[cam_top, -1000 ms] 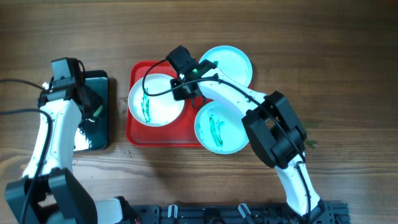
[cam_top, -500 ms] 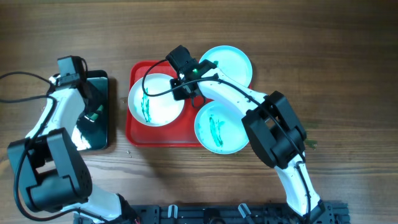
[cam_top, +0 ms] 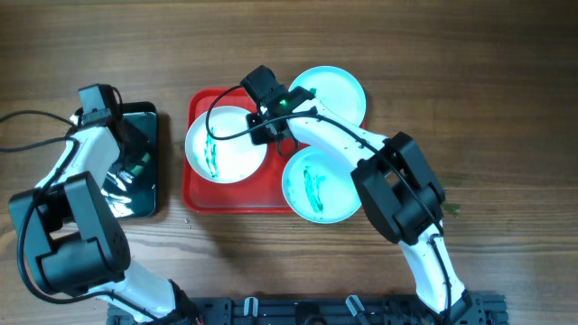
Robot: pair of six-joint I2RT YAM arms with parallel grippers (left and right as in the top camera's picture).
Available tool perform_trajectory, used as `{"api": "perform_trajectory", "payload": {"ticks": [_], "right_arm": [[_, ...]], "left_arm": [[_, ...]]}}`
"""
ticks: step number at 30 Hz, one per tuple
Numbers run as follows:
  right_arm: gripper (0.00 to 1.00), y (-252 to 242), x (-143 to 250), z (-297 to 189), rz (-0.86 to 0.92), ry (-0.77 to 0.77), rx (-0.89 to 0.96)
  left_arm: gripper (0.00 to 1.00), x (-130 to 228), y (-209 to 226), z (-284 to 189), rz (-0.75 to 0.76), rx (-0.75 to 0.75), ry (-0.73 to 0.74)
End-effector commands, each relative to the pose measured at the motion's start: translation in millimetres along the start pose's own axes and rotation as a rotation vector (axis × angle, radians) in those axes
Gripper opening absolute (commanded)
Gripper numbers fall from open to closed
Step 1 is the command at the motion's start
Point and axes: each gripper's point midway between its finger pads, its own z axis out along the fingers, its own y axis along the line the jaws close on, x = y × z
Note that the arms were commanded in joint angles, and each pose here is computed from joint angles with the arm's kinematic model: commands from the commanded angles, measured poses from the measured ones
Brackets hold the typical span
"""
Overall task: Clean dirty plates on tray and stack at the side
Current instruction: 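Grasp the green sponge with the left gripper and lift it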
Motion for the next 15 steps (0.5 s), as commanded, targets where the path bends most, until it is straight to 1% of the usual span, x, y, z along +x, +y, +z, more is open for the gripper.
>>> {"api": "perform_trajectory", "payload": {"ticks": [1,4,6,7,8,9,12,13,15], "right_arm": [[0.04,11,4,9,-0.033,0.013,-0.025],[0.04,11,4,9,-0.032,0.013,-0.025],[0.04,11,4,9,-0.032,0.013,-0.025],[0.04,11,4,9,-0.032,0.013,-0.025],[0.04,11,4,9,-0.033,0.013,-0.025],[0.04,11,4,9,-0.032,0.014,-0.027],[0.04,13,4,8,-0.033,0.016,-0.037],[0.04,12,3,8,-0.032,0.015,-0.037],[0.04,11,1,5,-0.031,0.015,-0.047]], "left_arm": [[0.21,26,6,5,0.012,-0.028,0.097],[0.23,30,8,5,-0.008,-0.04,0.115],[0.22,30,8,5,-0.008,-0.04,0.115],[0.18,31,9,5,-0.007,-0.042,0.118],[0.09,33,10,5,-0.006,-0.045,0.124],[0.04,39,10,6,-0.004,-0.038,0.144],[0.04,54,8,3,0.003,-0.015,0.212],[0.04,58,-1,-3,0.039,0.042,0.242],[0.04,55,-8,-21,0.074,0.086,0.255]]}}
